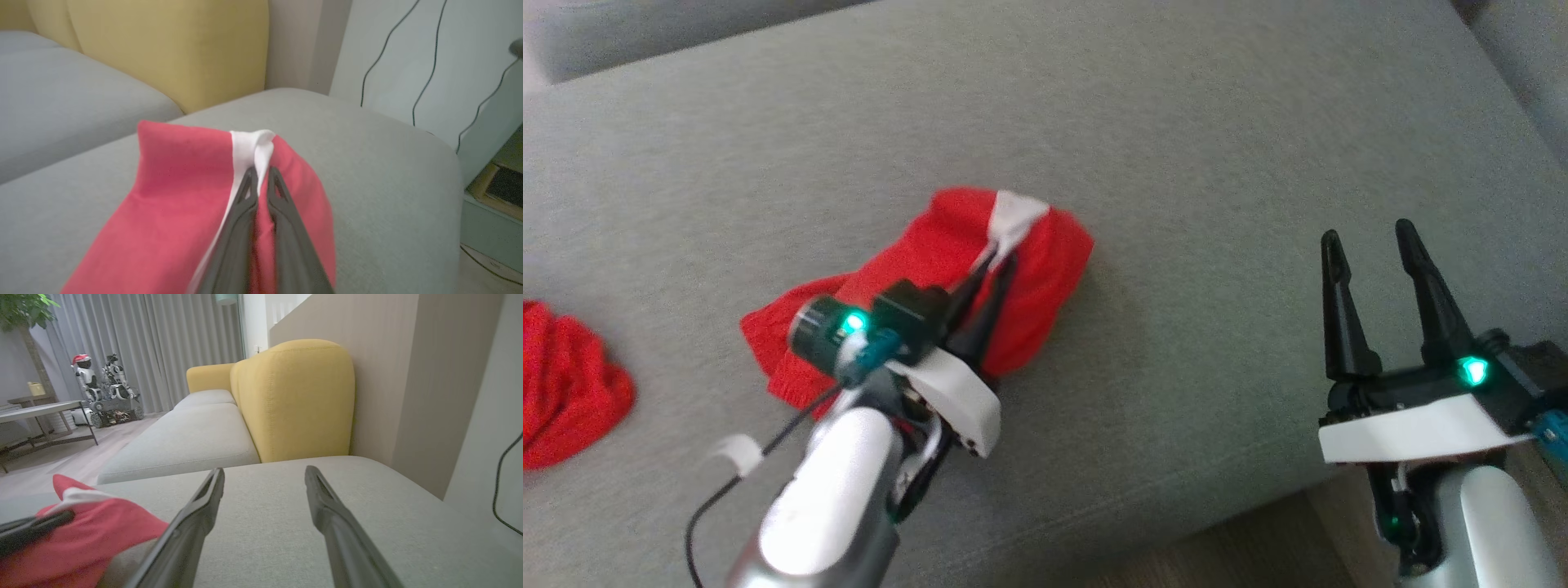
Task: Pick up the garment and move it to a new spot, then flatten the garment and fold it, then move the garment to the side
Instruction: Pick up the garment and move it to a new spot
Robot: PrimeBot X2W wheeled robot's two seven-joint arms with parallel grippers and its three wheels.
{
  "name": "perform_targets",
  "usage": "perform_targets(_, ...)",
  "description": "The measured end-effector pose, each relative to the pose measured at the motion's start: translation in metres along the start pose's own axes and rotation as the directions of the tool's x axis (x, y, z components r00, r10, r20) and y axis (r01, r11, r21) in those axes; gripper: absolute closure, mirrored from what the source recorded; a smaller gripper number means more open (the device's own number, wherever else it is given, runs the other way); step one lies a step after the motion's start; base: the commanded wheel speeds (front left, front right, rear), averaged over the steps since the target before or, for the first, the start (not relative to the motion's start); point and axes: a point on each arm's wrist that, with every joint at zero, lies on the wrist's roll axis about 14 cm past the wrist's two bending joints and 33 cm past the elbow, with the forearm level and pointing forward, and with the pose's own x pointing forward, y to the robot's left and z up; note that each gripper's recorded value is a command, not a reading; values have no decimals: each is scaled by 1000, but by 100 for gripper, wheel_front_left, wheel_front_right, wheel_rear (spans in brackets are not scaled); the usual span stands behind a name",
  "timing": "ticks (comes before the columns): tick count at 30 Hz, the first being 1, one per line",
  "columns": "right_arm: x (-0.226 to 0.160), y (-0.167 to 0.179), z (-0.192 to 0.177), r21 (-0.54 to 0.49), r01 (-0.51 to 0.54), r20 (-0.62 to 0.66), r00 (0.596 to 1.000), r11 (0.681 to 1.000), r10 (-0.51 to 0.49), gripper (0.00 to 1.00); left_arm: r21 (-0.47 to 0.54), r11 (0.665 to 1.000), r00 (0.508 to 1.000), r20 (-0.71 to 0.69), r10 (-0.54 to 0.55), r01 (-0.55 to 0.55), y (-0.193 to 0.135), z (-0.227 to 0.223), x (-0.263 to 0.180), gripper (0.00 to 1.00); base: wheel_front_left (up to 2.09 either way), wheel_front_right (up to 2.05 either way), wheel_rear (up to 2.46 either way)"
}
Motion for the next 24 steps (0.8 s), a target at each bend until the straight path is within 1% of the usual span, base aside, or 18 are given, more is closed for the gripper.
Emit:
perform_targets(3,-4,-11,-4,3,38,-10,999,999,-38,0,-33,996,994,-81,-79,77,-22,-31,9,100,0,0,0)
perform_targets(4,-5,-14,-6,0,47,-17,999,999,-47,0,-49,995,990,-102,-94,89,-26,-40,11,82,0,0,0)
perform_targets(5,-6,-16,-9,-3,55,-23,998,998,-55,0,-66,993,987,-121,-105,98,-29,-47,12,6,0,0,0)
perform_targets(6,-7,-18,-11,-4,62,-31,998,998,-62,0,-78,991,985,-132,-115,106,-32,-53,12,0,0,0,0)
perform_targets(8,-7,-20,-15,3,69,-38,997,998,-69,0,-95,988,982,-133,-135,123,-36,-57,12,0,0,0,0)
perform_targets(10,-6,-19,-17,6,65,-43,997,998,-65,0,-109,987,984,-116,-133,121,-37,-53,11,0,0,0,0)
perform_targets(14,0,-8,-18,19,30,-38,999,999,-29,0,-126,990,997,-28,-75,71,-23,-30,4,0,0,0,0)
perform_targets(18,8,9,-18,27,-26,-31,999,999,27,0,-136,989,997,43,56,-50,8,-10,-16,0,0,0,0)
perform_targets(20,13,19,-19,28,-59,-33,998,998,60,0,-140,981,988,61,144,-135,29,-4,-32,0,0,0,0)
perform_targets(21,13,19,-19,28,-59,-33,998,998,60,0,-140,981,988,61,144,-135,29,-4,-32,0,0,0,0)
perform_targets(24,19,36,-22,28,-110,-42,993,993,112,0,-143,948,951,83,298,-284,66,4,-61,0,0,0,0)
